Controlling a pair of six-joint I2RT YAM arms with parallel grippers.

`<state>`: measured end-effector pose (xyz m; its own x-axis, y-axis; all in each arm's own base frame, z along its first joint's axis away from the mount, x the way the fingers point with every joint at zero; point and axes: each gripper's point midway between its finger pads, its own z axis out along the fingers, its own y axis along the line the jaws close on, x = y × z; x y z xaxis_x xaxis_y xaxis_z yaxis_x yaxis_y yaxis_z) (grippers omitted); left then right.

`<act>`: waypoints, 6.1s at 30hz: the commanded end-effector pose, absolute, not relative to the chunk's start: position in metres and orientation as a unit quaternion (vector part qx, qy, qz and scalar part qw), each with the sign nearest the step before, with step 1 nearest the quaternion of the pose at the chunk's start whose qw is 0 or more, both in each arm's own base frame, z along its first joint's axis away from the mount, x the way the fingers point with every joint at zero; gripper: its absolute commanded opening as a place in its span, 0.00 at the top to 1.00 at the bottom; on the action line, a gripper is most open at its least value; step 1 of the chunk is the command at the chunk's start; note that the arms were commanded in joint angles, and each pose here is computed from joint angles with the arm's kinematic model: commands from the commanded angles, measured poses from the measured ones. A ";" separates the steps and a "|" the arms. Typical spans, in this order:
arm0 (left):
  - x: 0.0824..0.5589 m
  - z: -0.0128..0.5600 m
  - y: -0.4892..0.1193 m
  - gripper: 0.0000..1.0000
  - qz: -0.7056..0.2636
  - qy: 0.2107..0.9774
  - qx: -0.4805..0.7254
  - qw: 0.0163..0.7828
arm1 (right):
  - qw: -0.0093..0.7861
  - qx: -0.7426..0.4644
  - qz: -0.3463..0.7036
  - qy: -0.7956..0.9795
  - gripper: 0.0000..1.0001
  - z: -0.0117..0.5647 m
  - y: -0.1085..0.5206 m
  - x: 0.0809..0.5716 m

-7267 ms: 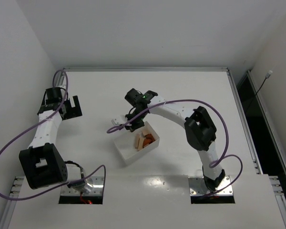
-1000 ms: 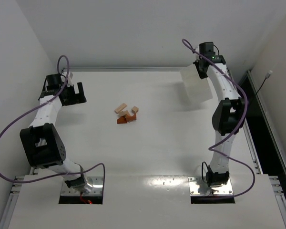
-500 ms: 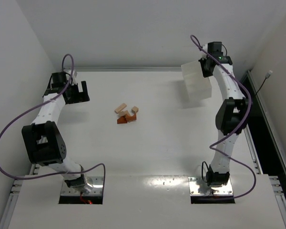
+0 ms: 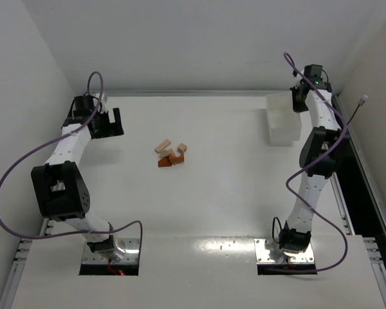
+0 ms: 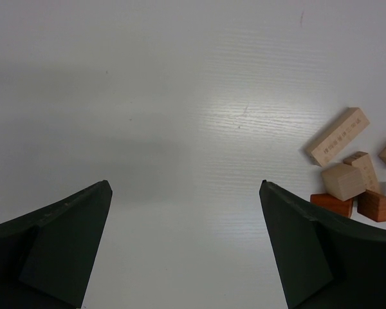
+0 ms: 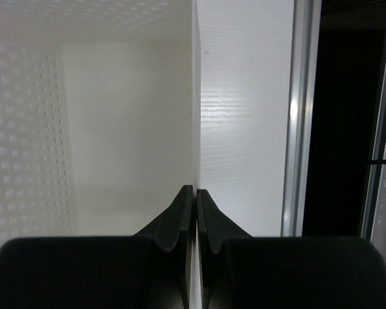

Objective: Build the wood block tower

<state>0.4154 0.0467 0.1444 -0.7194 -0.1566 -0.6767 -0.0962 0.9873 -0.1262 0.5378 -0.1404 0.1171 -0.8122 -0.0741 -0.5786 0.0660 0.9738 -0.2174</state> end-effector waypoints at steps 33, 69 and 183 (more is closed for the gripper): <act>0.413 0.157 0.036 0.00 -0.031 0.911 -0.051 0.407 | 0.436 -0.298 0.125 0.840 0.07 0.238 0.115 0.472; 0.439 0.125 -0.106 0.20 -0.035 0.920 0.156 0.357 | 0.418 -0.351 0.042 0.837 0.49 0.200 0.178 0.452; 0.459 0.067 -0.177 1.00 0.039 0.923 0.204 0.325 | 0.401 -0.302 -0.007 0.864 0.49 0.193 0.089 0.424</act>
<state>0.4318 -0.1927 0.0746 -0.6932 0.4191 -0.5863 0.4076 0.8989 0.1607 0.4226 0.0895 0.1725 -0.5402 -0.5374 -0.6476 -0.5274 0.8159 -0.2370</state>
